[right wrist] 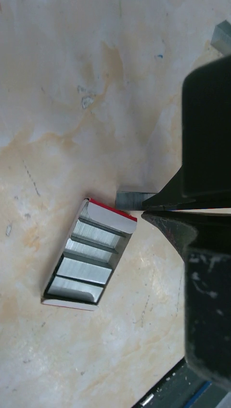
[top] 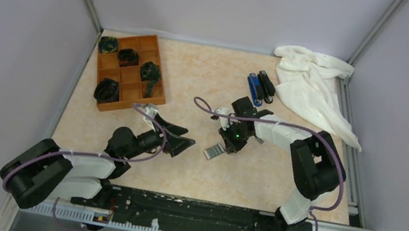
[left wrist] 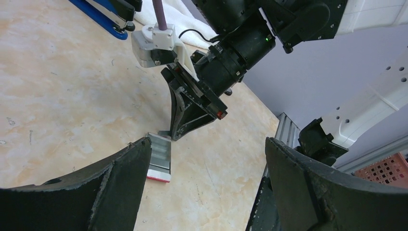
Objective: Unload the staples from the stapler
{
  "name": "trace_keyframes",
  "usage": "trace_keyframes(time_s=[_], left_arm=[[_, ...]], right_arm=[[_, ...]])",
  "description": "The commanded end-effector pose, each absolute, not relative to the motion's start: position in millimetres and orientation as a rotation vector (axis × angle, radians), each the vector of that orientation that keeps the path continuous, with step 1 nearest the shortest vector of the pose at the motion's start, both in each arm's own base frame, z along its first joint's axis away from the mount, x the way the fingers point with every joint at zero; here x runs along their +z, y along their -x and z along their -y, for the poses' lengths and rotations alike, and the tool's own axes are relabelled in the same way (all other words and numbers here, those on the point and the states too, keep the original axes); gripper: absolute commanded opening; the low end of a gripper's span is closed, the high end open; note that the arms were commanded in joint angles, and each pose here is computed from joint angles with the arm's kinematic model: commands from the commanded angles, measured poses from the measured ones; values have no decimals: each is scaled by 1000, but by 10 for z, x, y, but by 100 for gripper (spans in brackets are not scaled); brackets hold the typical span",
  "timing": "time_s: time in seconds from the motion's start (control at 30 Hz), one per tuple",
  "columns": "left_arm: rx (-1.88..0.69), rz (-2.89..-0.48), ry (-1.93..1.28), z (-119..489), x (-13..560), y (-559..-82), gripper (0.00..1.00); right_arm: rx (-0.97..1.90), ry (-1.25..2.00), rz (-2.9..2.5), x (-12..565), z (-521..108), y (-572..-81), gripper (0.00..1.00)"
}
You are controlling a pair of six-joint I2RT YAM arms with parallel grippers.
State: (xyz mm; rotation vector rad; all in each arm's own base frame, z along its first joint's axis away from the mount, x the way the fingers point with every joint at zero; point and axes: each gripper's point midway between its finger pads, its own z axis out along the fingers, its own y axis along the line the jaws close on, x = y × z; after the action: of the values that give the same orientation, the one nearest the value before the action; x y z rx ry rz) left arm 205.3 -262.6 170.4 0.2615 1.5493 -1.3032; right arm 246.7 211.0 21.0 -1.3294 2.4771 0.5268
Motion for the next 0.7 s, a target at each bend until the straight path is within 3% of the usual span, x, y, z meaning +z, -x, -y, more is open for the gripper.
trace_keyframes(time_s=[0.0, 0.17, 0.43, 0.67], left_arm=[[-1275, -1559, -264, 2597, 1676, -2039, 93], [-1273, -1586, -249, 2578, 1647, -2029, 93], [-1303, -1646, -208, 2593, 1590, -2012, 92], [-1391, -1608, -185, 2743, 1752, -2027, 92]], right_arm=[[649, 1394, -2444, 298, -2254, -2274, 0], [724, 1392, -2450, 336, -2334, -2165, 0], [682, 1223, -2431, 580, -2231, -2406, 0], [956, 1085, -2268, 1134, -2303, -2451, 0]])
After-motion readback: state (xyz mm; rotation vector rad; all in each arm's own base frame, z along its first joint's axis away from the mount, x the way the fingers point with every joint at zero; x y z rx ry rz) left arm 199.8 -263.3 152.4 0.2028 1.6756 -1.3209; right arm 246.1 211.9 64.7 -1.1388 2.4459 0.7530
